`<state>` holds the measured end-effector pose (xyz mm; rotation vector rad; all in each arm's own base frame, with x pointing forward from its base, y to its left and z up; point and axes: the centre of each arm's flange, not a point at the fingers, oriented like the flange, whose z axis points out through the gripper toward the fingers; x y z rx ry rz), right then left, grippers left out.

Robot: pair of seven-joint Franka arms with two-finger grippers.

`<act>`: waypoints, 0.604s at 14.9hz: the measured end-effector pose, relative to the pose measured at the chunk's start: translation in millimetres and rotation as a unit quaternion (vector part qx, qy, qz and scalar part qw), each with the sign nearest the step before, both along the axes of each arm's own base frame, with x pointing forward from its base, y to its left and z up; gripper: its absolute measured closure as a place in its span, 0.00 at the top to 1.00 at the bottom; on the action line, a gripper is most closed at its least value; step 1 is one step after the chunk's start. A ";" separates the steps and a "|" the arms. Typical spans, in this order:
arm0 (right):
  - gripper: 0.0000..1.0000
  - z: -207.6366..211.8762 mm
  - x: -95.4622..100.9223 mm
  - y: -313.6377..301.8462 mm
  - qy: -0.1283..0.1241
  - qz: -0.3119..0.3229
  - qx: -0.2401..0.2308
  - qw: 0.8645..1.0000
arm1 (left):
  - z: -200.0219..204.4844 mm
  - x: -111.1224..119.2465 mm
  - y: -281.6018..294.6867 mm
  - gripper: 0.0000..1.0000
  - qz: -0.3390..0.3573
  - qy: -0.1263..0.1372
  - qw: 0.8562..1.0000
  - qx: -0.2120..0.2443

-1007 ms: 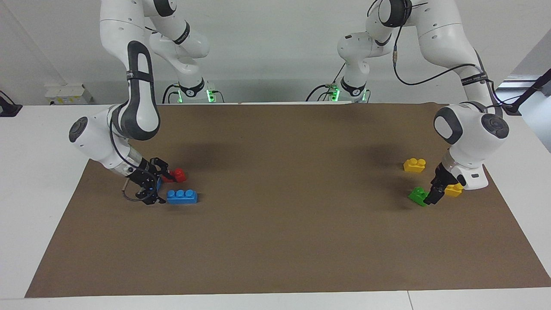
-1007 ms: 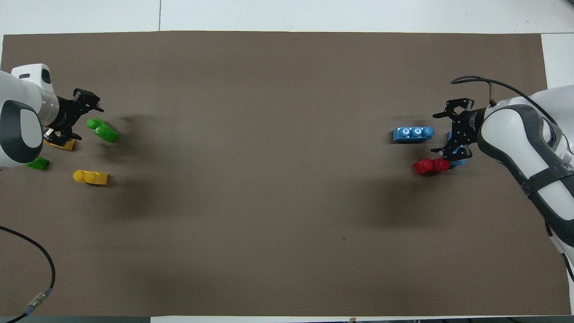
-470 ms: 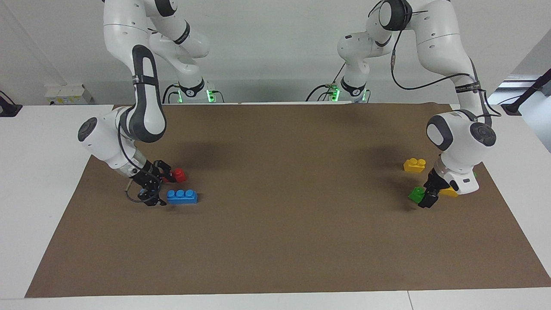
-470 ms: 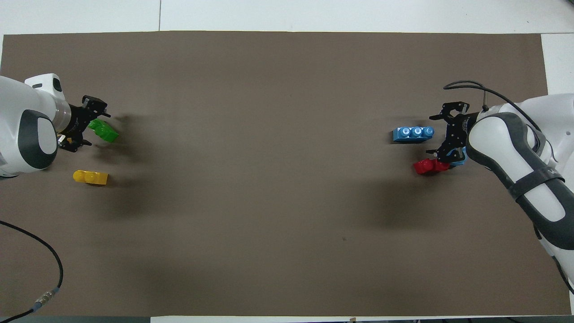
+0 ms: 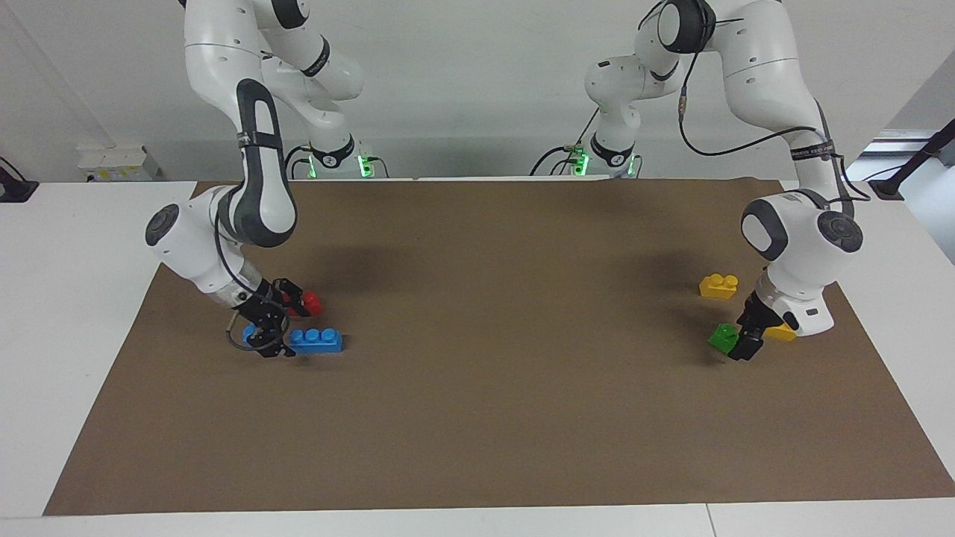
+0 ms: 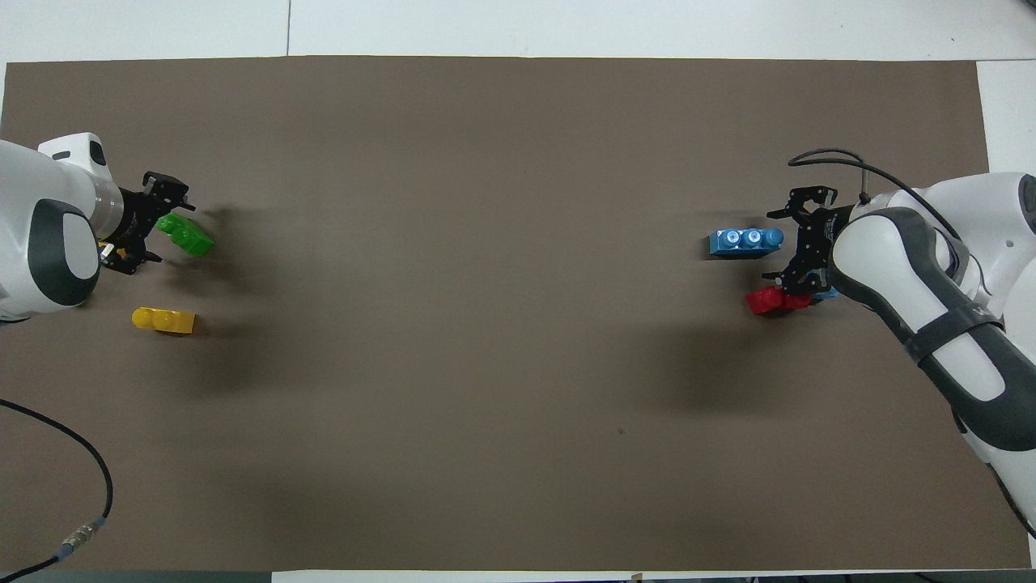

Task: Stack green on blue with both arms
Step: 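Close the left gripper on the green brick while the right gripper grips blue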

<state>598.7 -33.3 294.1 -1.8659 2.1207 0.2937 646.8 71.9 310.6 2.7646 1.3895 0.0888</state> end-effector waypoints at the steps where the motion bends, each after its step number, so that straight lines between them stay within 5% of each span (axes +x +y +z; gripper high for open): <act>1: 1.00 -2.3 -0.5 0.0 0.000 0.005 0.000 1.000 | 0.0 0.1 0.0 1.00 0.000 0.000 1.000 0.000; 9: 1.00 -10.2 -1.3 -4.3 -0.003 0.029 -0.002 1.000 | -3.0 -0.8 -0.5 0.70 0.001 -0.005 1.000 0.001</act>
